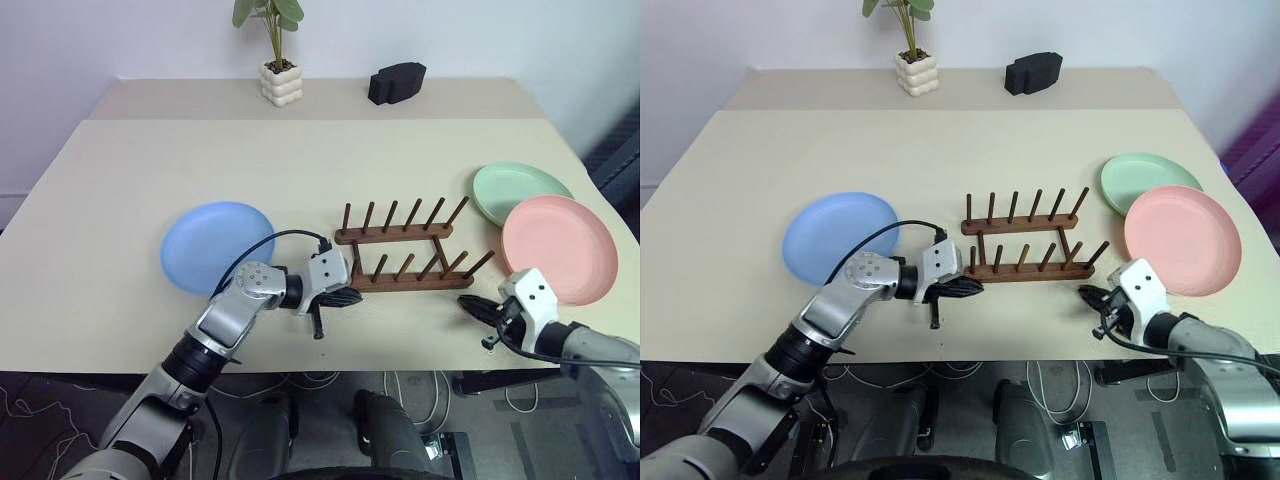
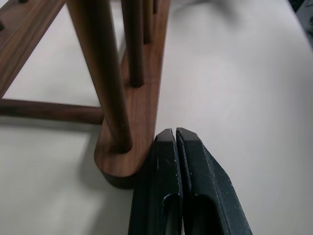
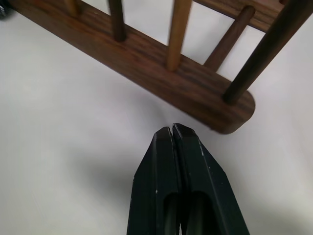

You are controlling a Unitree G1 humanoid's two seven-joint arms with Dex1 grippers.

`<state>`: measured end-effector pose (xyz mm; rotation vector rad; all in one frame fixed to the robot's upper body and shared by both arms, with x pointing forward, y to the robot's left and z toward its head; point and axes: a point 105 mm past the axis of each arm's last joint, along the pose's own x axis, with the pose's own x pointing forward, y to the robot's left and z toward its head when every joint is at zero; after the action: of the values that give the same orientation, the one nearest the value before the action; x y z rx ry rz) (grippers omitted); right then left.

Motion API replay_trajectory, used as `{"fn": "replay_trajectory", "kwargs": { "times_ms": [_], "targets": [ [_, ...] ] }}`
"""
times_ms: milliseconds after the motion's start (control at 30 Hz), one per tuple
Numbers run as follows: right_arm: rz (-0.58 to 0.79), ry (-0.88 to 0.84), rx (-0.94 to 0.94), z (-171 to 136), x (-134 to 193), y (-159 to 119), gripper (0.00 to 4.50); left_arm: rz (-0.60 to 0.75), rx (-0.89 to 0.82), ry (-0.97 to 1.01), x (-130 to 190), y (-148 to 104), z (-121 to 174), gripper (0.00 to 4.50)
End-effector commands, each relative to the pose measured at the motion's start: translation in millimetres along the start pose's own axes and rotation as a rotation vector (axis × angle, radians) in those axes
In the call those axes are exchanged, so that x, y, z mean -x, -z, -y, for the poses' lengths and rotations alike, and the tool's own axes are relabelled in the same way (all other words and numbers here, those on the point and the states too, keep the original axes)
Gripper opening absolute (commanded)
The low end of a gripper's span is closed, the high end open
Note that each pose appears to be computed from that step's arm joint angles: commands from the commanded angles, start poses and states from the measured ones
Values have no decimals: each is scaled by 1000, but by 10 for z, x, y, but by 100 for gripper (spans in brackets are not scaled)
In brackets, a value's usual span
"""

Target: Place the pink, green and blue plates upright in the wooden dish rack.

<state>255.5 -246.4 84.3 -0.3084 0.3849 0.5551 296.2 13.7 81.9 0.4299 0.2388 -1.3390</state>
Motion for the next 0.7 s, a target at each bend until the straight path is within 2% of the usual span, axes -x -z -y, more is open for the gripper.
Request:
{"fn": "replay_trajectory", "kwargs": {
  "times_ms": [33, 700],
  "targets": [
    [10, 9, 56, 79, -30, -71, 0, 30, -41, -34, 5, -110, -60, 6],
    [90, 24, 155, 262, -447, -312, 0, 20, -55, -166, 5, -101, -287, 6]
  ]
}}
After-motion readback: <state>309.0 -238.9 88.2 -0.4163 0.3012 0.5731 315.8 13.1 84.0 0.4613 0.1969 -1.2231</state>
